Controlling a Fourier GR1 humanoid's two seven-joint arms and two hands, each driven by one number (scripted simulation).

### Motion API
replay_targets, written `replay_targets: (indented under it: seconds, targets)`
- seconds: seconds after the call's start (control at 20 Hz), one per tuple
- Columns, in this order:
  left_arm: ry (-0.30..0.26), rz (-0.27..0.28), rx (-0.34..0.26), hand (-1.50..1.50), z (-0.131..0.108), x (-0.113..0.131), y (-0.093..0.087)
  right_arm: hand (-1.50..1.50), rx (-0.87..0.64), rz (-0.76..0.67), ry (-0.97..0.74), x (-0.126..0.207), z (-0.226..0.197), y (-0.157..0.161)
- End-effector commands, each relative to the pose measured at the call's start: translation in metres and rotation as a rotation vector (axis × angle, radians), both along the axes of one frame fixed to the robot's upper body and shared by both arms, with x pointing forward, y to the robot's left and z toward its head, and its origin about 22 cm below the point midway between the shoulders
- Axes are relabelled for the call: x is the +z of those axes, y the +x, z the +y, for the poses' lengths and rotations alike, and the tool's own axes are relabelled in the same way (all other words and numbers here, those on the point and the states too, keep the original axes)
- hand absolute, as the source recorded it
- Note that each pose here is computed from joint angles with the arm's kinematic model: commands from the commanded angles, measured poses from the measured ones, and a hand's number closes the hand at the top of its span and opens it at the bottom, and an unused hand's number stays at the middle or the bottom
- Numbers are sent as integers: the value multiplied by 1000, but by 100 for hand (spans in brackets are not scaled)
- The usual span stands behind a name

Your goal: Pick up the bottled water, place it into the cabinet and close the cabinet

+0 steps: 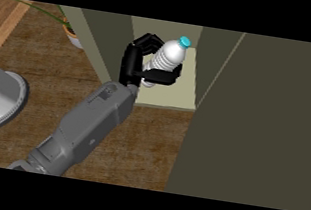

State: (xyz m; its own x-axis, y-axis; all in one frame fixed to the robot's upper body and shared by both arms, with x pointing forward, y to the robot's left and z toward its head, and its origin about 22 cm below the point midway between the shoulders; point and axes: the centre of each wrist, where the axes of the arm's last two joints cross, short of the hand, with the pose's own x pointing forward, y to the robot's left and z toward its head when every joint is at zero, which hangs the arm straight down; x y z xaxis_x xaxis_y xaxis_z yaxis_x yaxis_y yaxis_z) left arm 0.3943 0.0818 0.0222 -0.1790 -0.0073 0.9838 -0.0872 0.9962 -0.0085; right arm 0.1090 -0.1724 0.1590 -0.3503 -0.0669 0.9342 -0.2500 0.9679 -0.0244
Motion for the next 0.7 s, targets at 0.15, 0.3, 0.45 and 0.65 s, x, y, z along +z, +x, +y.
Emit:
replay_targets:
  seconds: [0.15,0.3,0.45,0.65]
  targets:
    - [121,0,115,150,9,-10,12,-150,-6,-30,-1,6,-12,-13]
    - [138,-10,143,150,14,-16,14,-150,21,-39,4,-5,-3,-8]
    - [150,-21,134,150,23,-12,22,-150,15,-43,4,7,-11,-11]
    - [232,-34,143,150,19,0,29,-150,27,-36,-13,11,-15,-16]
